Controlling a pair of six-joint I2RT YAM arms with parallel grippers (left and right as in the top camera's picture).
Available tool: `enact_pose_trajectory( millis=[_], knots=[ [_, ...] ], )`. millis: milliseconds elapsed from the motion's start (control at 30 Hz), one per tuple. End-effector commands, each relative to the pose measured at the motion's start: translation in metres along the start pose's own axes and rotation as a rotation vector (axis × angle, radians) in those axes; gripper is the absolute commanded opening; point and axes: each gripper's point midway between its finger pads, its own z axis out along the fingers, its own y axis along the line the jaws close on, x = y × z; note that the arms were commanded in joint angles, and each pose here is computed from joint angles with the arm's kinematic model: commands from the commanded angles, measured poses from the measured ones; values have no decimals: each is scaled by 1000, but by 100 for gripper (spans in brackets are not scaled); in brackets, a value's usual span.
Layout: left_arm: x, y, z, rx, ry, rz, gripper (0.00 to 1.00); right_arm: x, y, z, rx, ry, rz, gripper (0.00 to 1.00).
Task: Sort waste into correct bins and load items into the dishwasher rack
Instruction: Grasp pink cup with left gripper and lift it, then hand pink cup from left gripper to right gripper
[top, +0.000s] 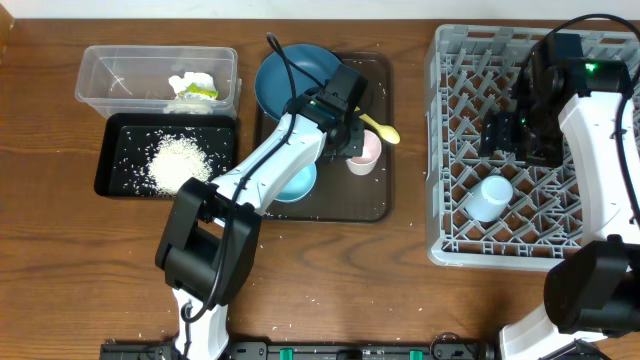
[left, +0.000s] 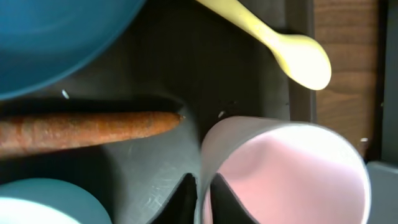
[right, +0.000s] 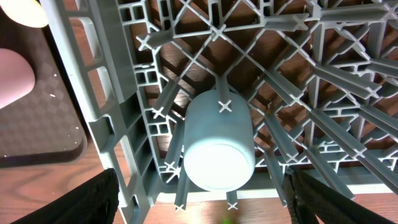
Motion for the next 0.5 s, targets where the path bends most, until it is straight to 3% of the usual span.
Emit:
enact_pose_trajectory(
  millis=[0, 267, 467],
  knots=[
    [1, -7, 0, 31, 10, 2, 6, -3, 3, -8, -6, -28, -22, 83],
    [2, -26, -15, 235, 72, -35, 6, -4, 14, -9, -64, -33, -51, 82],
    [-18, -22, -62, 542, 107, -136, 6, -9, 86, -30, -492, -90, -253, 81]
  ],
)
